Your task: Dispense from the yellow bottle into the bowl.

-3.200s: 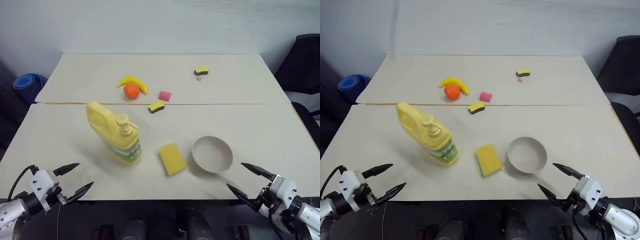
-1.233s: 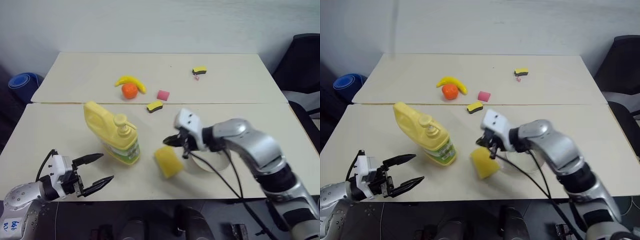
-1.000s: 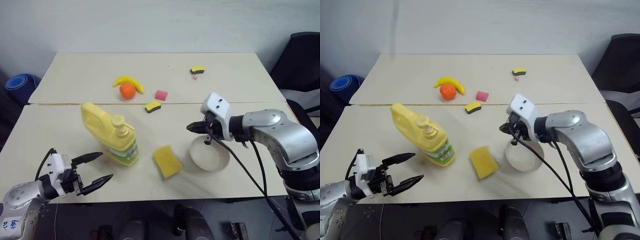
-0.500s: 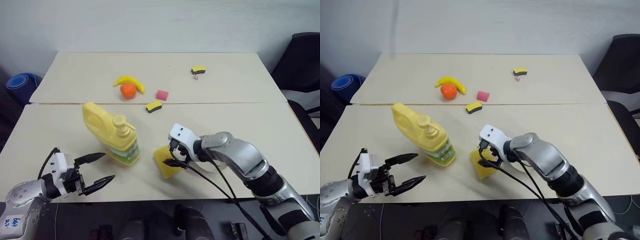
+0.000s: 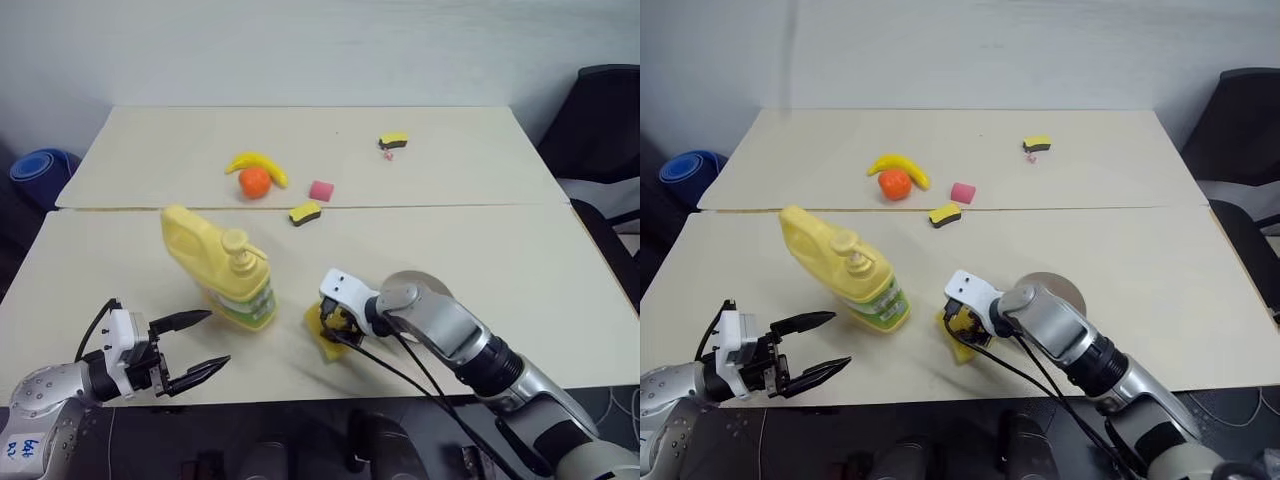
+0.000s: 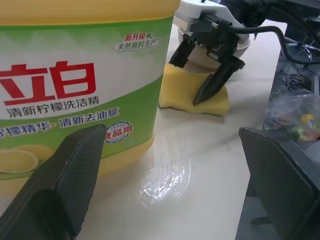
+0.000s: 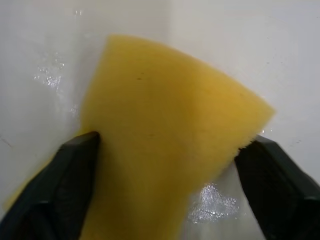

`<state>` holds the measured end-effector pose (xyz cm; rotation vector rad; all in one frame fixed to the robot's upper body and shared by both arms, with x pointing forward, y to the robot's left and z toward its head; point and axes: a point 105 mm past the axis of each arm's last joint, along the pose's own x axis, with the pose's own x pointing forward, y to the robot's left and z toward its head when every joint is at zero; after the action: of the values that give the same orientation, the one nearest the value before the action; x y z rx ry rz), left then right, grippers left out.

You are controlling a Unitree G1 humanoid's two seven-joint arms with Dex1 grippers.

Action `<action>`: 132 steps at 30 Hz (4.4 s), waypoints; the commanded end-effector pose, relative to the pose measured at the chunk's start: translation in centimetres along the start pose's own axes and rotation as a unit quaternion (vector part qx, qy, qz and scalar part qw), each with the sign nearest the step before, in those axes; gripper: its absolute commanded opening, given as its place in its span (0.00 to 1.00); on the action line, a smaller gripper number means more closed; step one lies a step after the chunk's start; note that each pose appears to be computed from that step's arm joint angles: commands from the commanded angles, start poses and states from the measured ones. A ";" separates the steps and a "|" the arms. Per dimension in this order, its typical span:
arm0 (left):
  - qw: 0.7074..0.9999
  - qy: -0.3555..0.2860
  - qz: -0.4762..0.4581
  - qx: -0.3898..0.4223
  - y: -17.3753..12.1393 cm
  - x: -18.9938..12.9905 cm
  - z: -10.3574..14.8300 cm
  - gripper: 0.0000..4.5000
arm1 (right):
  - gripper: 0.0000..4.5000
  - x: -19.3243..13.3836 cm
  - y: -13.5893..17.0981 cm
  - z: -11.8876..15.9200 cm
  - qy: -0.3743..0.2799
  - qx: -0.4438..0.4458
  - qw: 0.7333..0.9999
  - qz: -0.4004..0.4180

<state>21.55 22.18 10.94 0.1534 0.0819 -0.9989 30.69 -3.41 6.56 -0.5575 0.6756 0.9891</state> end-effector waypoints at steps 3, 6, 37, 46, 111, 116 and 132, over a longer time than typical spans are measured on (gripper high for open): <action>1.000 -0.009 -0.003 0.017 0.0 0.2 0.8 1.00 | 0.51 -1.7 0.5 2.9 -0.070 0.015 0.997 0.040; 1.000 -0.014 -0.004 0.016 -0.1 0.3 0.9 1.00 | 0.28 -3.7 0.8 4.2 -0.113 0.044 0.990 0.070; 0.995 -0.055 -0.079 0.014 -2.1 2.2 3.4 1.00 | 0.39 -22.8 -20.8 -17.1 -0.114 0.264 0.900 -0.327; 0.997 -0.025 -0.066 -0.010 -2.2 0.0 2.3 1.00 | 0.99 -26.8 -17.4 -15.1 -0.134 0.088 0.942 -0.296; 0.973 -0.183 -0.122 0.072 0.3 4.2 18.8 0.01 | 0.00 -13.9 4.1 6.2 -0.183 -0.409 0.880 0.157; 0.976 -0.153 -0.139 0.066 0.5 5.8 17.6 0.01 | 0.00 -14.0 4.5 6.7 -0.187 -0.424 0.872 0.158; 0.985 -0.099 -0.126 0.070 1.5 7.8 16.1 0.01 | 0.00 -14.2 4.9 7.4 -0.198 -0.436 0.860 0.176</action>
<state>27.27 14.21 26.22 0.1354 -0.1761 -1.2506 23.32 -4.49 20.24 -0.9810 -0.0389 1.6998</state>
